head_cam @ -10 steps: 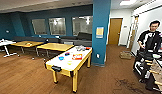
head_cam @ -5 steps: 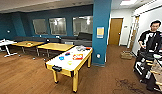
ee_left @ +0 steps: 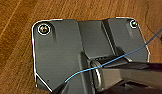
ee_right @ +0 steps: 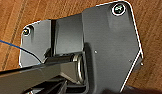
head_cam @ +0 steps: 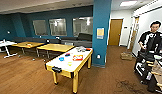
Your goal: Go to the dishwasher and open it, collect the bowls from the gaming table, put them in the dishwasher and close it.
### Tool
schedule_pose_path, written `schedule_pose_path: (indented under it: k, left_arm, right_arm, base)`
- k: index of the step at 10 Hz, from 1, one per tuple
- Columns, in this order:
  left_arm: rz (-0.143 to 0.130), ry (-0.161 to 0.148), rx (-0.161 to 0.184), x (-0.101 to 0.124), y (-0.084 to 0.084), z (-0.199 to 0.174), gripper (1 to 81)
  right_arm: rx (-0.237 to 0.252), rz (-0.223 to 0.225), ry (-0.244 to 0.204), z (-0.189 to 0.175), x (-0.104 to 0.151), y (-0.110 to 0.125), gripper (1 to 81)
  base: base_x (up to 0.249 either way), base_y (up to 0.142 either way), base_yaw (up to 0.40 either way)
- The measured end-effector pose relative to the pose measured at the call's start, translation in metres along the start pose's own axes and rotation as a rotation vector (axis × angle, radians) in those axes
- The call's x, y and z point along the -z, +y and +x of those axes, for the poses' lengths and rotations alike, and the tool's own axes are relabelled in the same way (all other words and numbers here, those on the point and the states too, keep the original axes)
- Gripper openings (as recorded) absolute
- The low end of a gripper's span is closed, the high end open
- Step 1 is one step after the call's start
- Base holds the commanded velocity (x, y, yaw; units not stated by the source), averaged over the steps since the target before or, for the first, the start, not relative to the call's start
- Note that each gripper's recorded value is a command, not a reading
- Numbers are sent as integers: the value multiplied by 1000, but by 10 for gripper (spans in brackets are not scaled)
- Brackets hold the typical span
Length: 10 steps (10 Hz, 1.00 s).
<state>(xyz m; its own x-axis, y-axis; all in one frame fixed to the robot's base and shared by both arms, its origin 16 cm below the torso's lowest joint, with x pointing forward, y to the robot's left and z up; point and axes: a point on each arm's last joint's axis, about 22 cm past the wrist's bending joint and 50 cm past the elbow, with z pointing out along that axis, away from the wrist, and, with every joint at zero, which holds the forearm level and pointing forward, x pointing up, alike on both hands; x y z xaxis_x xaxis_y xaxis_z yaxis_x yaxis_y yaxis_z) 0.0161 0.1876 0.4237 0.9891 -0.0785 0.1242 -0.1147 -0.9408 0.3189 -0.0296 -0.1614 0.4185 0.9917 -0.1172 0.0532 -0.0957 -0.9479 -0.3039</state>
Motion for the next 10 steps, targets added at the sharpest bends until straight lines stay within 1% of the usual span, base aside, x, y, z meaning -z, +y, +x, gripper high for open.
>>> schedule_pose_path:
  k: [1, 2, 3, 5, 6, 10]
  left_arm:
    - [-1, 7, -2, -1, 0, 9, 811]
    - [-2, 24, -6, -2, 0, 21, 811]
    - [-4, 34, -7, -2, 1, 26, 811]
    - [-2, 15, -3, -1, 0, 13, 811]
    - [-1, 10, -2, -1, 0, 11, 811]
    - [-1, 12, -3, -1, 0, 13, 811]
  right_arm:
    - [1, 2, 3, 7, 0, -2, 811]
    - [5, 5, 20, 19, -1, -4, 811]
    - [5, 5, 23, 21, -1, -4, 811]
    - [2, 5, 6, 10, -1, -4, 811]
    - [2, 5, 10, 12, -1, -4, 811]
    - [3, 5, 12, 13, -1, -4, 811]
  base:
    - [126, 0, 0]
    - [126, 0, 0]
    - [126, 0, 0]
    - [126, 0, 0]
    - [126, 0, 0]
    - [126, 0, 0]
